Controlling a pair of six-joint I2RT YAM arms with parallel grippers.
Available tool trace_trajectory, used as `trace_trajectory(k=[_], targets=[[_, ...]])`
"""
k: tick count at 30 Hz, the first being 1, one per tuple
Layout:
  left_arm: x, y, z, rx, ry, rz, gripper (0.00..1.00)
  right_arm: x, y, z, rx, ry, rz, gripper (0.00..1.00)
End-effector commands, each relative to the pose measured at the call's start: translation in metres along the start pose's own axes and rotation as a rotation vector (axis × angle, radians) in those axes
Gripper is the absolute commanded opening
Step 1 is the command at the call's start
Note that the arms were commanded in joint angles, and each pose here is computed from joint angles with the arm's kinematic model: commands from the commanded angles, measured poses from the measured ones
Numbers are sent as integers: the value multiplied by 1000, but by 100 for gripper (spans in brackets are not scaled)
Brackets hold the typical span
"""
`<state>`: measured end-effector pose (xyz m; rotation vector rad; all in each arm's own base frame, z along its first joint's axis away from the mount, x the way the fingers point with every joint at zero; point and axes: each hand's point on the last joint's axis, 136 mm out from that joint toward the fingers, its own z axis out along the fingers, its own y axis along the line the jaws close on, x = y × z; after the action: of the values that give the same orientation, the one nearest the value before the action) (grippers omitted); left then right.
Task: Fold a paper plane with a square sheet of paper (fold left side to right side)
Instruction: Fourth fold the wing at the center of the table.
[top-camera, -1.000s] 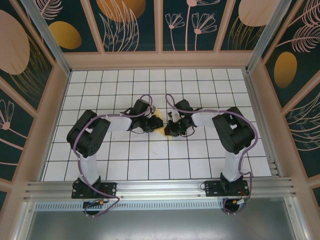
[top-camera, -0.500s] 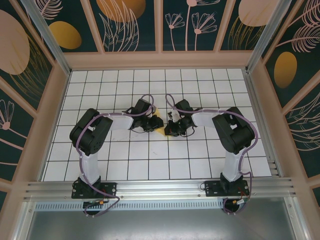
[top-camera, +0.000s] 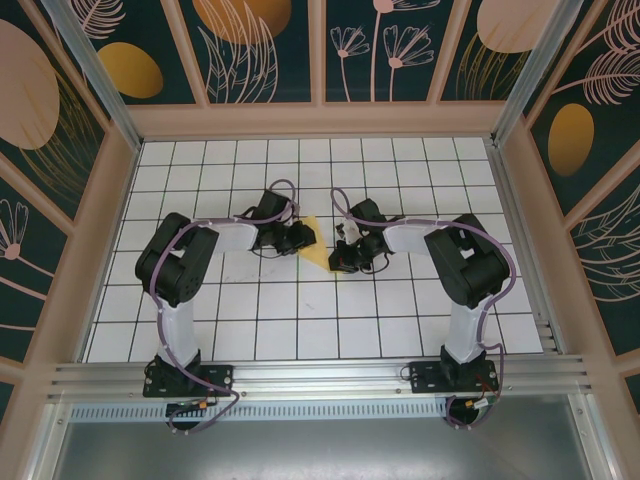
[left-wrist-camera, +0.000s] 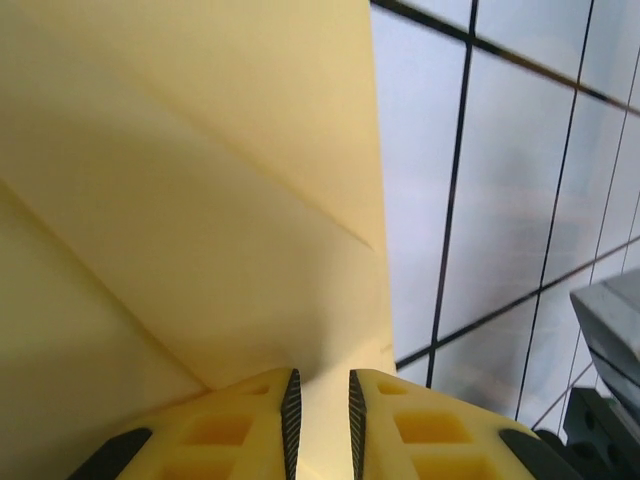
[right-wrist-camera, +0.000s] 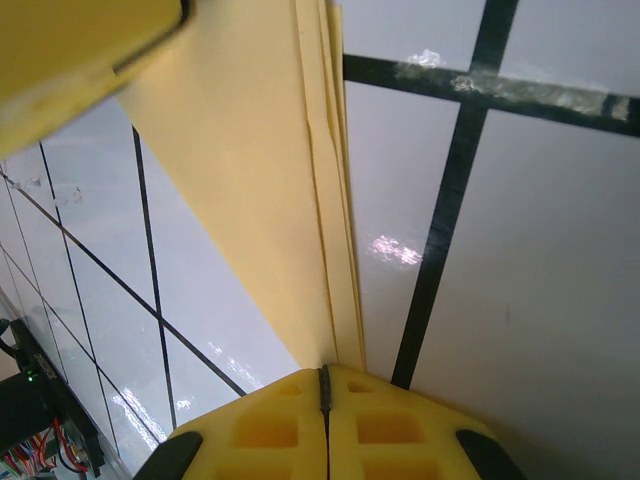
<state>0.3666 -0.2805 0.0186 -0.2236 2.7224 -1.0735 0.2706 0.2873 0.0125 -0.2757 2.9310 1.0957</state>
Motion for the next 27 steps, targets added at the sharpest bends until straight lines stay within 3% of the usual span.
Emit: trace_trajectory(k=[1,13,27], targets=[[-27,35,0,-124,-69,6,25,58,-71,11,264,163,159,8],[-57,65,-8,-190,-116,-21,26,60,-71,11,265,165,161,8],[-107,72,-21,-195,-187,-30,28,63,-70,12,263,172,162,8]])
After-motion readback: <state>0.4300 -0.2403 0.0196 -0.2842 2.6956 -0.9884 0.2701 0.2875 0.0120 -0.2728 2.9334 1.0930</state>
